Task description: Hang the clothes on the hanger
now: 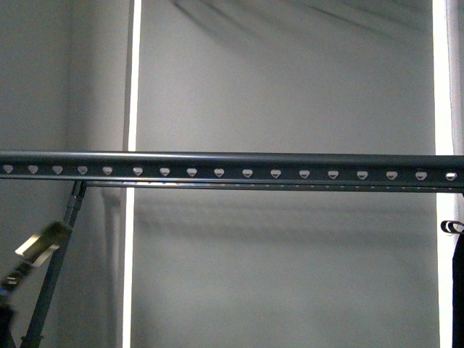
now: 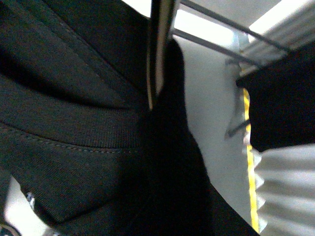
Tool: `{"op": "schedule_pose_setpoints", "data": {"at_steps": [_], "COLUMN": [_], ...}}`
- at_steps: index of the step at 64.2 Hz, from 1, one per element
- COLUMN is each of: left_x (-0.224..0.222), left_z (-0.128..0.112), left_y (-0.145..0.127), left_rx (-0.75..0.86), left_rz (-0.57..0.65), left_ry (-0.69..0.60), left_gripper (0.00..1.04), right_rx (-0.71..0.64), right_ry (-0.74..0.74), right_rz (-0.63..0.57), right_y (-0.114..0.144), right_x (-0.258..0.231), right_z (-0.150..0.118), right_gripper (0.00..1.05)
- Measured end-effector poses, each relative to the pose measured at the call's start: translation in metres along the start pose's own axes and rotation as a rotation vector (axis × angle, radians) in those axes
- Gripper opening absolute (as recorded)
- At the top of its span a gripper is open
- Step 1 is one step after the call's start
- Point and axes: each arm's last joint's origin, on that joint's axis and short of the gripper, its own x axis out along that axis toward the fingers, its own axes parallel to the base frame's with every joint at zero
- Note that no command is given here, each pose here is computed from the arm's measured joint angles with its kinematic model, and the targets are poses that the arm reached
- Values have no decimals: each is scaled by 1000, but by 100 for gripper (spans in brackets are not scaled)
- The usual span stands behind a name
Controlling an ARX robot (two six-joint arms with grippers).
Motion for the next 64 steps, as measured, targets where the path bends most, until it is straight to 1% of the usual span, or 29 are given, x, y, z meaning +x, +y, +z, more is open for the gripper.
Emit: {"op": "schedule_pose_setpoints", "data": {"at_steps": [5,6,7,8,10,14,17,18,26,30,35,38,41,43,44,54,64], "left_x": [0,0,0,-1,0,0,2,3,14,19,29,36,40,42,43,48,54], "left_z": [8,11,12,15,17,27,32,35,60,70,87,100,107,108,109,106,106], "left_y": [-4,-6,-7,-9,-12,-22,-26,-29,-43,-47,-56,-64,-74,-76,-80,-100,-114], "left_rx": [171,233,249,319,373,628,764,845,1176,1270,1390,1468,1560,1584,1623,1835,1928], "left_rz": [-9,-19,-26,-40,-55,-101,-146,-161,-243,-252,-224,-206,-191,-194,-197,-225,-216], "left_ry": [-56,-69,-75,-92,-116,-209,-233,-245,-320,-334,-348,-415,-493,-510,-525,-585,-642], "left_gripper": [4,4,4,4,4,4,4,4,4,4,4,4,4,4,4,4,4], "right_rx": [0,0,0,0,0,0,0,0,0,0,0,0,0,0,0,0,0], "right_ry": [0,0,0,0,0,0,0,0,0,0,0,0,0,0,0,0,0], "right_rz": [0,0,0,0,0,0,0,0,0,0,0,0,0,0,0,0,0], "right_y": [0,0,0,0,0,0,0,0,0,0,0,0,0,0,0,0,0], "right_x": [0,0,0,0,0,0,0,0,0,0,0,0,0,0,0,0,0], "right_z": [0,0,0,0,0,0,0,0,0,0,0,0,0,0,0,0,0], "right_gripper": [97,97,97,97,97,97,97,97,97,97,97,97,97,97,97,97,97]}}
